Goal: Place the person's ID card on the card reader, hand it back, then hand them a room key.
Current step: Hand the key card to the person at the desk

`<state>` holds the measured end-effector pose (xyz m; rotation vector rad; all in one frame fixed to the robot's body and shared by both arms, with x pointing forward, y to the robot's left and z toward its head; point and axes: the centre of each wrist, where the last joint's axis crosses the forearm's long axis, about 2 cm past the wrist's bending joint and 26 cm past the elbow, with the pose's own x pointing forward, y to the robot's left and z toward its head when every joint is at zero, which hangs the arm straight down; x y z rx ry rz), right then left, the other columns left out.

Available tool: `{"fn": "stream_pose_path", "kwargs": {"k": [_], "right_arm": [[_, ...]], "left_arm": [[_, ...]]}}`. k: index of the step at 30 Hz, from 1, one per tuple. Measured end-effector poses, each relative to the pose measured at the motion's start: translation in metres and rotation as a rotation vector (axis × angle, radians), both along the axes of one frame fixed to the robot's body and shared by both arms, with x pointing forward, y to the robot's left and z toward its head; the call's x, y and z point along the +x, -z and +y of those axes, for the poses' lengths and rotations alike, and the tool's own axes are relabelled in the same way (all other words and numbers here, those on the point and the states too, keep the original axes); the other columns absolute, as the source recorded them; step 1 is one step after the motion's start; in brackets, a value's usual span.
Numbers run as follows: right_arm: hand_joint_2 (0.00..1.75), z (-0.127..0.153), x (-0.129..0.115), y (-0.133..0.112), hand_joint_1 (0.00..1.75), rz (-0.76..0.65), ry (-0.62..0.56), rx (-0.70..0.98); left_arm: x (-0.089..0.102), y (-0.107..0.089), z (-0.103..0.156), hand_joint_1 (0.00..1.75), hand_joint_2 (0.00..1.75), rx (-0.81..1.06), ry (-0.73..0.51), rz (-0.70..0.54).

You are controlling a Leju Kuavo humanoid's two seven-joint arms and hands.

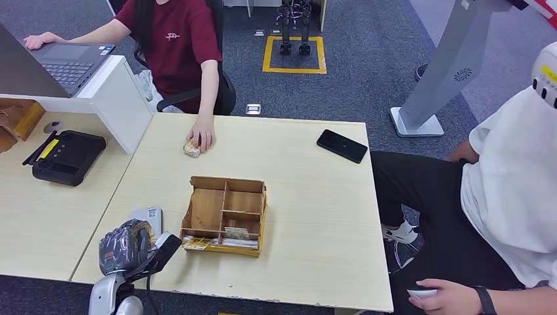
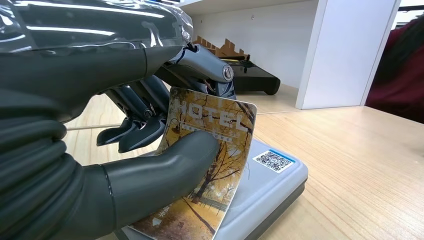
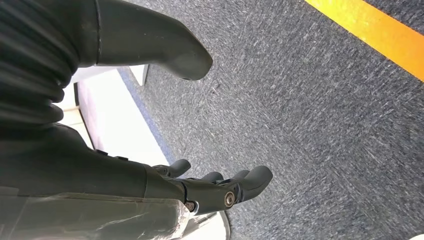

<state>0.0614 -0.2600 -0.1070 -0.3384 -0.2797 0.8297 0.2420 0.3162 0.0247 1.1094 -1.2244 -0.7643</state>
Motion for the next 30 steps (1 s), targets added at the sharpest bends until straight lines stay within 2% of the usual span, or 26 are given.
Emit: {"fn": "stream_pose_path", "kwargs": {"k": [9,14,17,21,26,30], "right_arm": [[1.75,0.000,0.000,0.000,0.00,-0.006,-0.002,0.004],[1.75,0.000,0.000,0.000,0.00,-0.012,0.007,0.001],[1.75,0.000,-0.001,0.000,0.00,-0.016,0.011,-0.001],[1.75,0.000,-0.004,0.000,0.00,-0.012,0.013,-0.002],[1.75,0.000,-0.005,0.001,0.00,-0.005,0.003,-0.007],[1.75,0.000,-0.004,0.000,0.00,-0.003,-0.003,-0.010]], "left_arm": [[0.001,0.002,-0.003,1.75,1.75,-0.026,0.010,0.005],[-0.002,-0.004,-0.013,1.75,1.75,-0.217,0.093,0.001],[-0.006,-0.018,-0.027,1.75,1.75,-0.403,0.172,-0.072],[0.001,-0.056,-0.044,1.75,1.75,-0.598,0.249,-0.251],[0.018,-0.097,-0.049,1.75,1.75,-0.618,0.280,-0.454],[0.033,-0.118,-0.047,1.75,1.75,-0.591,0.286,-0.561]]}}
